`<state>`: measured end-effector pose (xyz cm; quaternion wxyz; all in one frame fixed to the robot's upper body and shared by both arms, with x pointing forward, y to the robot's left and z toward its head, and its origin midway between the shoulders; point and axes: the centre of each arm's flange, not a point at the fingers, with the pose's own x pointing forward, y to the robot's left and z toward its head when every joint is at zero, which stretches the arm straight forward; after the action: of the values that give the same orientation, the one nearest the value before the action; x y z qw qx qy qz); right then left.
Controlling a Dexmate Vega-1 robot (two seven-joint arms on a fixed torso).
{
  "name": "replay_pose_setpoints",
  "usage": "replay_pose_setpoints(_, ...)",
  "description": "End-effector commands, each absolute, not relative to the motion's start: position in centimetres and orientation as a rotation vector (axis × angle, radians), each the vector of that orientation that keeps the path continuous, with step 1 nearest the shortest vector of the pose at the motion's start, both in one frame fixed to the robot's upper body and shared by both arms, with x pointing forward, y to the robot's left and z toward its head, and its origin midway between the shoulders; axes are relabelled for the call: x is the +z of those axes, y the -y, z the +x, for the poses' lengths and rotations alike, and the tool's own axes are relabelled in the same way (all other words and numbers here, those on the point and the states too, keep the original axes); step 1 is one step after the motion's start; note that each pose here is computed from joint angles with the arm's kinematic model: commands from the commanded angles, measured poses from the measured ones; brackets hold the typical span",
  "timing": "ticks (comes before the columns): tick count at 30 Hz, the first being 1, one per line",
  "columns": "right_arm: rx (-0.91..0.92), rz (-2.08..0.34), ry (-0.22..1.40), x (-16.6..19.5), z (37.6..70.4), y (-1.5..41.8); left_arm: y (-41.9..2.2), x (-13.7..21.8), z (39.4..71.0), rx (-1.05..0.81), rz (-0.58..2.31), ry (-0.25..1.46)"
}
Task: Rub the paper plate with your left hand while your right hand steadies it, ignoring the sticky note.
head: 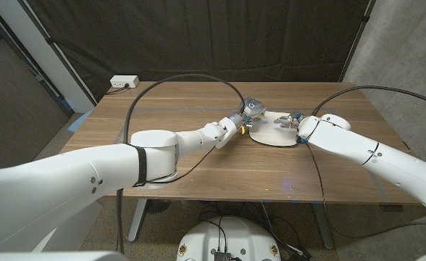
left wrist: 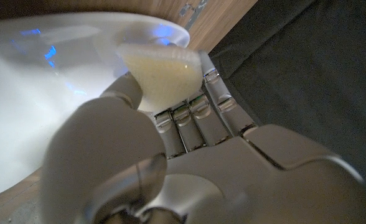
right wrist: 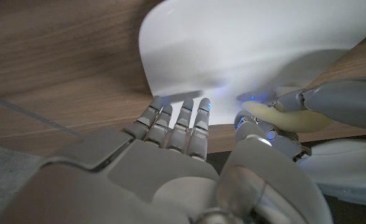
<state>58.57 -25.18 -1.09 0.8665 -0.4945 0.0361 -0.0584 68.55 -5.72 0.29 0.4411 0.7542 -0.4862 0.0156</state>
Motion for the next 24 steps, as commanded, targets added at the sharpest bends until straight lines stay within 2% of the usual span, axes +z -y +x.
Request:
replay_pose_setpoints(1,-0.121,-1.028,-0.076,-1.1,58.6,25.8,8.1,1.0,69.0,0.004,2.003,1.057)
replay_pose_setpoints(9,-0.119,-1.024,-0.073,-1.1,58.9,26.2,8.8,1.4,69.0,-0.015,2.053,1.026)
replay_pose_setpoints(24,-0.107,-1.027,-0.063,-0.8,59.6,26.9,8.8,2.1,68.4,0.006,1.996,1.116)
